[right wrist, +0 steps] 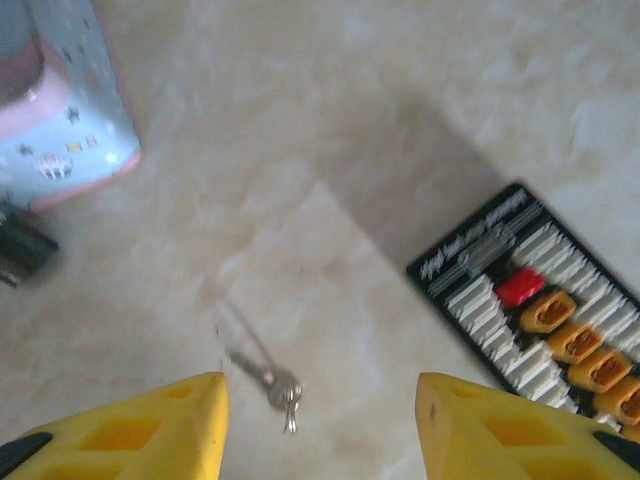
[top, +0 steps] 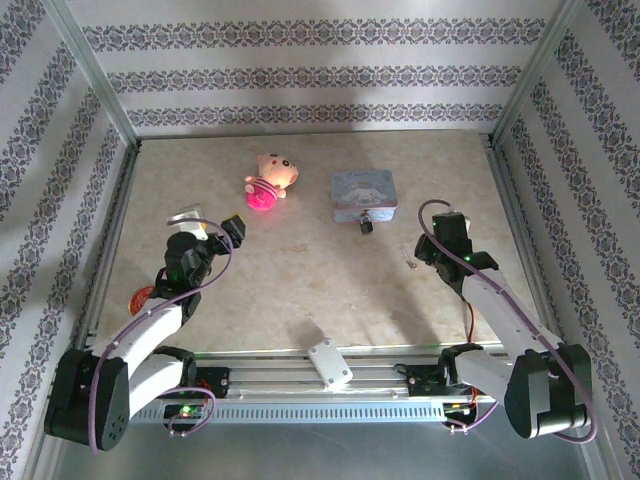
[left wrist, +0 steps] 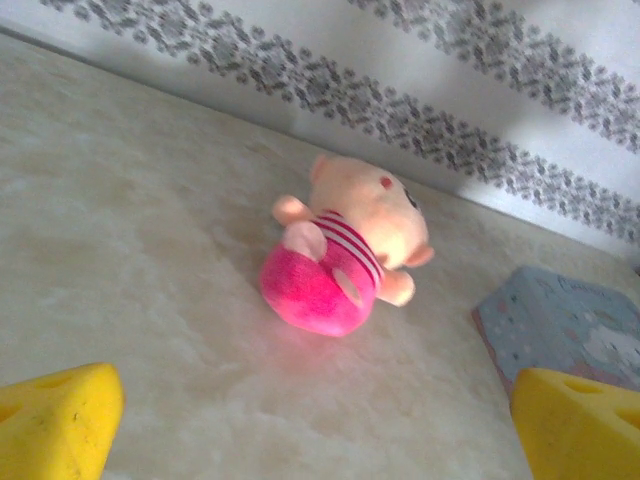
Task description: Unlock the padlock with the key
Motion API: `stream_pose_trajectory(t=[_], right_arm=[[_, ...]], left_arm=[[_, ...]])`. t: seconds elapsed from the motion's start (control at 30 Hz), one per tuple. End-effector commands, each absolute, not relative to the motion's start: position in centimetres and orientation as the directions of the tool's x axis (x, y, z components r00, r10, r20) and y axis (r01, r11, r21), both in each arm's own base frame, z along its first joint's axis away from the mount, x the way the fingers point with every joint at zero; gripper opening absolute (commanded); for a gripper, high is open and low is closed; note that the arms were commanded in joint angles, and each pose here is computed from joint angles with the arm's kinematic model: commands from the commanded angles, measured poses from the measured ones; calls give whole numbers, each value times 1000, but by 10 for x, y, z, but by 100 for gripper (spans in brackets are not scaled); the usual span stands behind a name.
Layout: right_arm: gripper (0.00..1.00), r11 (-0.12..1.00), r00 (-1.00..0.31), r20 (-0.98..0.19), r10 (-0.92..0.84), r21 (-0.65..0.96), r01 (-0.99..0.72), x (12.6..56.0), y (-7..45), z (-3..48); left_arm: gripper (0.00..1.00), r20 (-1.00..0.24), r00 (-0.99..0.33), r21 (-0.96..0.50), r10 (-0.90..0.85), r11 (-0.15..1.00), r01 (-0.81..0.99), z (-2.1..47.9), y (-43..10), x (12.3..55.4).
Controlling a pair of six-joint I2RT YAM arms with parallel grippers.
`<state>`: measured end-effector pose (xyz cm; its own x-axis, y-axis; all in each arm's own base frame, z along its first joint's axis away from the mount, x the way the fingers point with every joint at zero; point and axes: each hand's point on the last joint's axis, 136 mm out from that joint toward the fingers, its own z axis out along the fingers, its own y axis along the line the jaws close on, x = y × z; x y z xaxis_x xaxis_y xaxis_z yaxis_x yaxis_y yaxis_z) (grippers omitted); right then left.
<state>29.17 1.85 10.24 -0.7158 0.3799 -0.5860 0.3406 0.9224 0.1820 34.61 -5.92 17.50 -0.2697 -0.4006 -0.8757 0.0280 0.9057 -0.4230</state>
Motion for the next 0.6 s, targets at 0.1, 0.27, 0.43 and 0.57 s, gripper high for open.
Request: stream_pose_trajectory(t=[0.1, 0.27, 0.43, 0.57], right_arm=[[49, 895, -784, -432, 445, 209, 394, 264, 31, 66], [47, 895, -816, -368, 446, 202, 398, 262, 38, 50], [45, 897, -836, -328, 441, 201, 394, 266, 44, 40], [43, 896, -845, -301, 441, 195, 398, 268, 46, 33]], left_arm=[[99, -841, -276, -493, -465, 869, 40, 185, -81, 357], [99, -813, -303, -530, -497, 848, 30, 180, -87, 369], [99, -815, -300, -533, -496, 845, 51, 184, -92, 375], [99, -816, -292, -532, -498, 845, 46, 186, -90, 376]])
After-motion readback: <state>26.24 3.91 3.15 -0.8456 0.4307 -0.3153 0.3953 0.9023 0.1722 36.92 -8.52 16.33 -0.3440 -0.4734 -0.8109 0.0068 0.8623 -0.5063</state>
